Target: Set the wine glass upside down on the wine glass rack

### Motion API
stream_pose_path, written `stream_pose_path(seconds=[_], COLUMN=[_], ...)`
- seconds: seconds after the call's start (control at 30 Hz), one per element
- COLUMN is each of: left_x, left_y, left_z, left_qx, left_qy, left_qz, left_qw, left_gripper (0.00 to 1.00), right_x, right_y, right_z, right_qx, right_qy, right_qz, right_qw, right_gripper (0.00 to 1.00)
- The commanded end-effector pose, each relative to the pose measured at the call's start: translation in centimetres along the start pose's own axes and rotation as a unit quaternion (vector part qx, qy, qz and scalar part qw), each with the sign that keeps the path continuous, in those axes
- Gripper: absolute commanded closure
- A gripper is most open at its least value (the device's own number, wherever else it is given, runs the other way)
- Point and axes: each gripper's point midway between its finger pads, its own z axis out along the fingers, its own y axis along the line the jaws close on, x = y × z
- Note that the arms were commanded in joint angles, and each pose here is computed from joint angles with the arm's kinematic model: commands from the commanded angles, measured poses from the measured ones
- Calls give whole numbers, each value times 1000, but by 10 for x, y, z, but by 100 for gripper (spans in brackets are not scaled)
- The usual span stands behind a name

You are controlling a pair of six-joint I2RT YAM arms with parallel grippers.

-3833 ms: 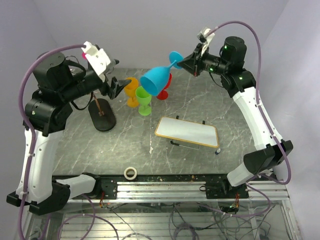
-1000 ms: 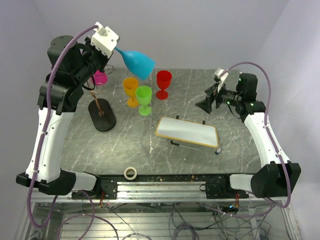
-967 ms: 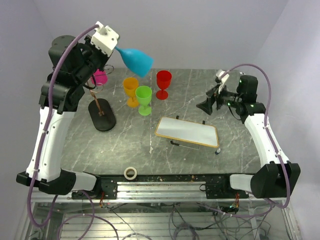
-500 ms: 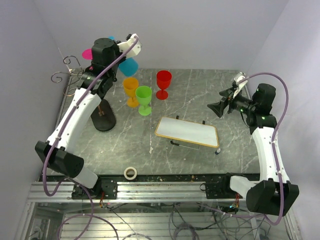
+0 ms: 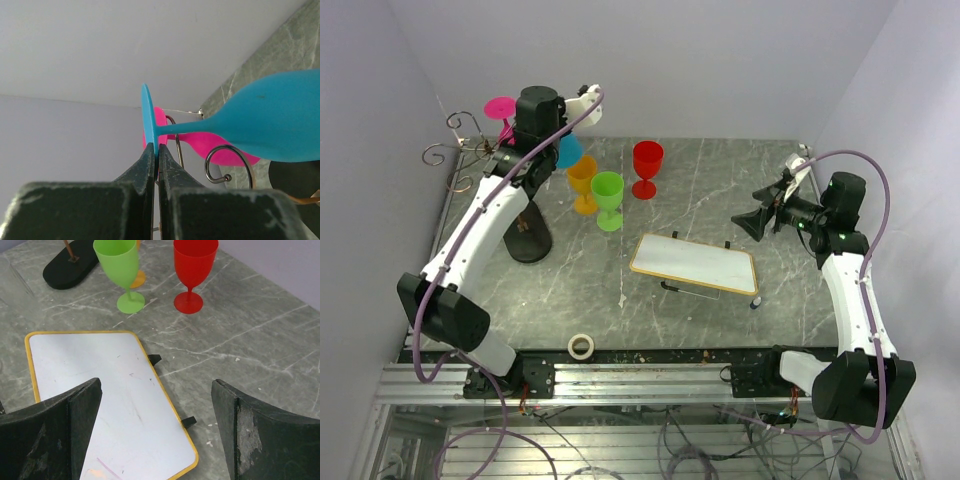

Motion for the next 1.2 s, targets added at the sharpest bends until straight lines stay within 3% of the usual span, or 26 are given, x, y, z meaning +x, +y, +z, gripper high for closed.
stream_pose_path(seconds=[0.0, 0.83, 1.17], left_x=[13, 44, 34], left_y=[18, 8, 6], left_z=[-14, -36, -46], left_qx=[-20, -6, 12], left_qy=[12, 24, -18], left_qz=[-8, -3, 6], left_qw=[1000, 1000, 1000], left_gripper=[93, 93, 93], right_x=[-2, 3, 3], right_y=[0, -1, -1], right_z=[-1, -1, -1], right_qx=[-6, -11, -10], right_qy=[-10, -11, -11], right_qz=[-3, 4, 3], right_qw=[1000, 1000, 1000], right_gripper=[9, 9, 9])
